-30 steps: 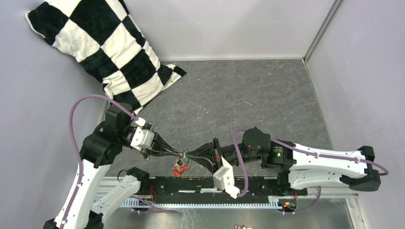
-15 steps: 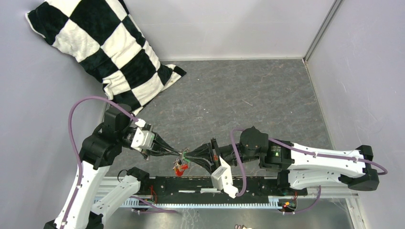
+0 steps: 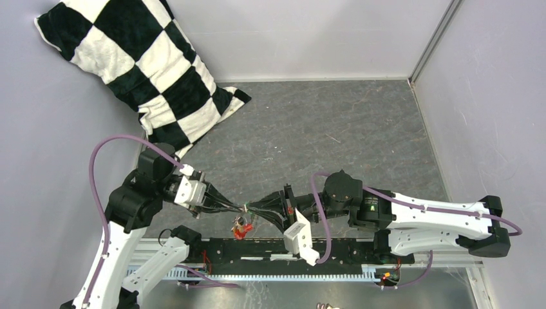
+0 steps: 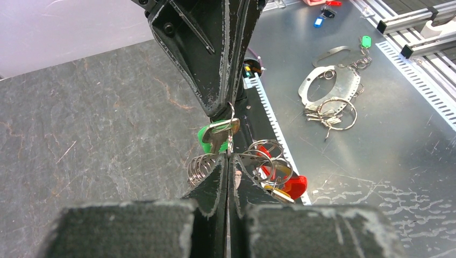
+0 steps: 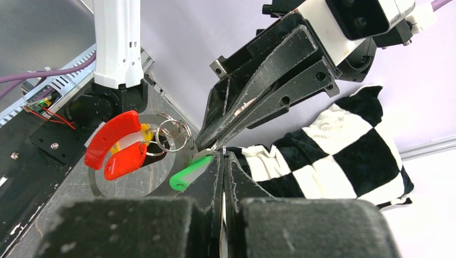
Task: Put the keys on the keyring
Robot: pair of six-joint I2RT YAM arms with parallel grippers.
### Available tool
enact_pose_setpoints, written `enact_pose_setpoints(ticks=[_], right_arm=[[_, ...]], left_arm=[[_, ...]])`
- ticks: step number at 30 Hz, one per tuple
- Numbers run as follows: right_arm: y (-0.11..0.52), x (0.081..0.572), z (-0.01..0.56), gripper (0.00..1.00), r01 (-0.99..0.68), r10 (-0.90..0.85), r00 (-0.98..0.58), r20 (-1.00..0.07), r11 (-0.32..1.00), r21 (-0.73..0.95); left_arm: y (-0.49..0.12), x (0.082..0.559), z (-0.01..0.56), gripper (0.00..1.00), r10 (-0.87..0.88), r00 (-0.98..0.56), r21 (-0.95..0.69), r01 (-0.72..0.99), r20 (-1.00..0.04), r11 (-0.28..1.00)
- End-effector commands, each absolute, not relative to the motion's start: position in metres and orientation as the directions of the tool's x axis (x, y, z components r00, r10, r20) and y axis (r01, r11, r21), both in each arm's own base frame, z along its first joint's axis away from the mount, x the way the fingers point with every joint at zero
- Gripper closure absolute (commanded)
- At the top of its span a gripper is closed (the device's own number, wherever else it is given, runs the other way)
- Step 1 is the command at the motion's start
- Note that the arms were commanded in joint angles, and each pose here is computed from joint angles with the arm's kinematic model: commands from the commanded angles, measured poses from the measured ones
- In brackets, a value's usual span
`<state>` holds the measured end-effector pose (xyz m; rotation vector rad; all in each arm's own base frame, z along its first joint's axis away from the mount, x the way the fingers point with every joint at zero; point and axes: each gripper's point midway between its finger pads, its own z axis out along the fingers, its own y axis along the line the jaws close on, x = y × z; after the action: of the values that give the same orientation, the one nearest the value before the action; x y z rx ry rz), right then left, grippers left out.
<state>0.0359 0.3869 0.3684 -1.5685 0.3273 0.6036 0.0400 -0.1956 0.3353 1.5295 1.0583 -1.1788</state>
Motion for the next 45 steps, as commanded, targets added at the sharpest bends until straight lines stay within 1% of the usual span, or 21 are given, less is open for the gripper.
enact_pose_setpoints(ticks=[1,4,11,20,29,40,45], right_arm=[[0.382,0.040,0.401,1.00,-0.550,0.171,0.822,-0.544,-0.011,-0.835],[0.374,0.047,0.393,1.00,-0.564,0.141,0.817,-0.559,-0.002,-0.826],[0.365,0.033,0.378,1.00,-0.561,0.181,0.806,-0.563,-0.070,-0.825],[0.360,0.021,0.380,1.00,-0.547,0.235,0.798,-0.555,-0.105,-0.831],[0.356,0.029,0.380,1.00,-0.557,0.236,0.804,-0.546,-0.025,-0.830],[0.359,0.044,0.403,1.00,-0.562,0.244,0.817,-0.522,0.137,-0.816],[0.359,0.044,0.400,1.00,-0.570,0.261,0.811,-0.523,0.157,-0.806]], left_arm=[[-0.196,0.035,0.343,0.98,0.062,0.200,0.179,0.952,-0.978,-0.247],[-0.196,0.032,0.346,0.98,0.046,0.210,0.192,0.947,-0.977,-0.259],[-0.198,0.028,0.353,0.98,0.006,0.211,0.200,0.932,-0.977,-0.303],[-0.201,0.026,0.365,0.98,-0.033,0.163,0.164,0.919,-0.986,-0.358],[-0.203,0.027,0.386,0.98,-0.064,0.136,0.151,0.904,-0.989,-0.399],[-0.204,0.028,0.391,0.98,-0.079,0.145,0.164,0.897,-0.986,-0.409],[-0.204,0.026,0.402,0.98,-0.098,0.135,0.165,0.888,-0.986,-0.429]])
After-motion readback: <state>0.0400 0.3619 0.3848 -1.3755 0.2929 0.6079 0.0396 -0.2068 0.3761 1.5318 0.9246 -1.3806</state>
